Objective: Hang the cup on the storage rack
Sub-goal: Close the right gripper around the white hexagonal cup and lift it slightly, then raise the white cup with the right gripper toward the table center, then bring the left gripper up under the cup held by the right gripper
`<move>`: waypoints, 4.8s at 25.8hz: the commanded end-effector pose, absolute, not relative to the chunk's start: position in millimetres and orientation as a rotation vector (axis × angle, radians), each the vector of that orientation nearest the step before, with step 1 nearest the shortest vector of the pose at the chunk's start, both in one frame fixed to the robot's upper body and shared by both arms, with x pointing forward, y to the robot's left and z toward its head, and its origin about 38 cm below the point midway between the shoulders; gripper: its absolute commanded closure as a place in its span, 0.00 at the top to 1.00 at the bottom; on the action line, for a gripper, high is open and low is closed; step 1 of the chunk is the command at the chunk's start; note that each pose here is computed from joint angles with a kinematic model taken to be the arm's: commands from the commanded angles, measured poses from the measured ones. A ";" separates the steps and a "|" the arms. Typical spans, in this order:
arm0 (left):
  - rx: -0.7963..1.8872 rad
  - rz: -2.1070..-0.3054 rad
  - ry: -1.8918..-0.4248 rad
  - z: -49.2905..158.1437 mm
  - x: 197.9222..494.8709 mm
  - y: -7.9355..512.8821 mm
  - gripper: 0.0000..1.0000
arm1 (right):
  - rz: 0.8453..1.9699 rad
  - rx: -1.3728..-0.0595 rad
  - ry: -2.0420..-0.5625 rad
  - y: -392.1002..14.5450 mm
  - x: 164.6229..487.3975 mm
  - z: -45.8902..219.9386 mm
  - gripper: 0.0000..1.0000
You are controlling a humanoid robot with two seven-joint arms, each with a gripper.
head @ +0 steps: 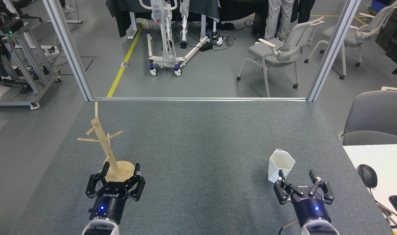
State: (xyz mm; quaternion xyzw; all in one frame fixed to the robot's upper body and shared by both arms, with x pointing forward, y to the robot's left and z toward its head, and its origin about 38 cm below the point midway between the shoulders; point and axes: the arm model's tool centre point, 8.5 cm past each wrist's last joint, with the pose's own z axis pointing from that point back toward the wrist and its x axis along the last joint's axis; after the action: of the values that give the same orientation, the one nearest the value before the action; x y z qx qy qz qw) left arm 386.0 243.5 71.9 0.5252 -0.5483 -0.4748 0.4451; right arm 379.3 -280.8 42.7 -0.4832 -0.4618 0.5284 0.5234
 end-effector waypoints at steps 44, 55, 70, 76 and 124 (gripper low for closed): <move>1.290 -1.179 -1.359 67.4 376.5 242.9 1.00 | 1.371 -0.992 -0.924 -273.5 485.3 7.2 0.99; 1.288 -1.181 -1.359 66.6 375.9 242.4 1.00 | 1.402 -0.973 -0.965 -273.0 487.7 10.8 0.16; 1.284 -1.185 -1.422 73.0 378.8 232.2 1.00 | 1.410 -0.965 -1.526 -129.0 472.9 126.4 0.00; 1.195 -1.253 -1.603 92.4 371.0 204.0 1.00 | 1.365 -1.078 -1.481 -85.1 480.6 166.1 0.00; 1.026 -1.355 -1.504 151.3 468.6 21.6 0.98 | 1.309 -1.056 -1.114 -34.1 497.8 235.8 0.01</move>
State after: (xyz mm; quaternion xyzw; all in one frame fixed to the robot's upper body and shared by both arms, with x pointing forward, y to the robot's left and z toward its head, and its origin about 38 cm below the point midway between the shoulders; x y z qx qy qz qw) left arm 460.5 20.0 150.3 0.4089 -0.6057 -0.5385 0.4195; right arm 497.6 -33.9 235.6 -0.4428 -0.4672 0.5493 0.5329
